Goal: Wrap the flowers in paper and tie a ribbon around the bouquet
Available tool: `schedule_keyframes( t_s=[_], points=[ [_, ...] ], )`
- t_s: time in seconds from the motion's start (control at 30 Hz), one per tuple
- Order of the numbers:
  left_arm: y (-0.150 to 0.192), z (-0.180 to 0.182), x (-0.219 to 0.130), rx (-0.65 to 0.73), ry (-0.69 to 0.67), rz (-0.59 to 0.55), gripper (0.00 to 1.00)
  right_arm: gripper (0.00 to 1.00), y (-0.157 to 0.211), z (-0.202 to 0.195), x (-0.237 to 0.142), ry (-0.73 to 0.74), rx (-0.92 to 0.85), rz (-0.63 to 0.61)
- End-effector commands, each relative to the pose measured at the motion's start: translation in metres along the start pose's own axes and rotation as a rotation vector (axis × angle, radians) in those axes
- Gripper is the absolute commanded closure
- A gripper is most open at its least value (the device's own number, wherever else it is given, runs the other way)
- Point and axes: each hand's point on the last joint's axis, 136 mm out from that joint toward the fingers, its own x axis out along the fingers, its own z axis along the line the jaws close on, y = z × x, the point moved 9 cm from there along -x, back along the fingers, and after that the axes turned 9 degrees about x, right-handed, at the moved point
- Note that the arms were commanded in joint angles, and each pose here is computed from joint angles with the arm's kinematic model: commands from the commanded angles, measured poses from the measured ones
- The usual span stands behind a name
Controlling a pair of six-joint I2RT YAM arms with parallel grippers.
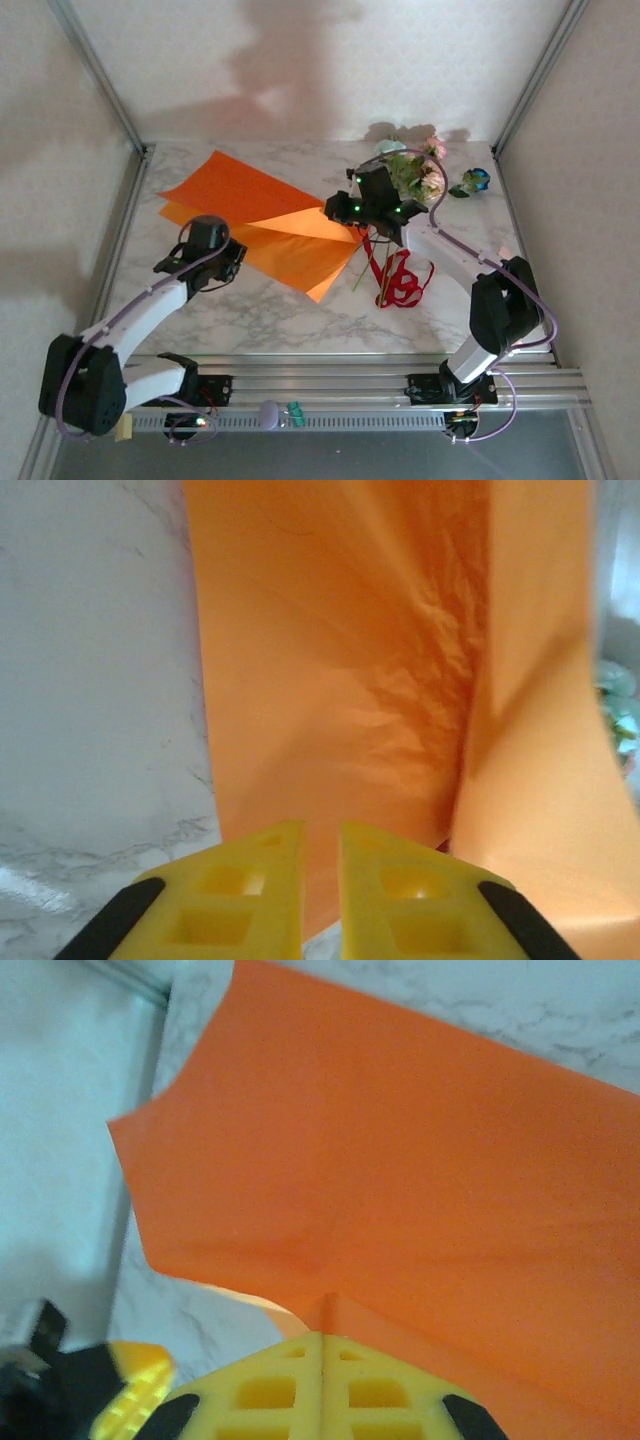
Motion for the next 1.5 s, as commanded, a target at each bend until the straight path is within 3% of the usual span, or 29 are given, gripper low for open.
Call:
schedule_keyframes(
  t_s=[0.0, 0.27, 0.53, 0.8, 1.07, 1.3, 1.47],
  points=[
    [0.002, -0.035, 0.004, -0.007, 0.107, 0.003, 0.89, 1.00, -0.019, 0.003, -0.011, -0.044, 0.141, -0.119],
    [0.031, -0.050, 0.041, -0.100, 0.111, 0.086, 0.94, 1.00, -0.049, 0.010, -0.023, -0.046, 0.256, -0.250],
    [0.032, -0.062, 0.081, -0.276, 0.183, 0.055, 0.96, 1.00, -0.059, 0.018, -0.031, -0.023, 0.304, -0.290],
    [0.039, -0.031, 0.130, -0.366, 0.050, 0.078, 1.00, 1.00, -0.069, 0.016, -0.040, 0.038, 0.303, -0.329],
    [0.018, 0.017, 0.105, -0.375, -0.076, 0.020, 1.00, 1.00, -0.092, -0.011, -0.073, 0.181, 0.309, -0.428],
    [-0.010, 0.064, 0.081, -0.392, -0.157, -0.014, 1.00, 1.00, -0.094, -0.045, -0.079, 0.302, 0.338, -0.362],
    [-0.028, 0.084, 0.073, -0.401, -0.207, -0.029, 1.00, 1.00, -0.083, -0.067, -0.089, 0.374, 0.380, -0.381]
  ],
)
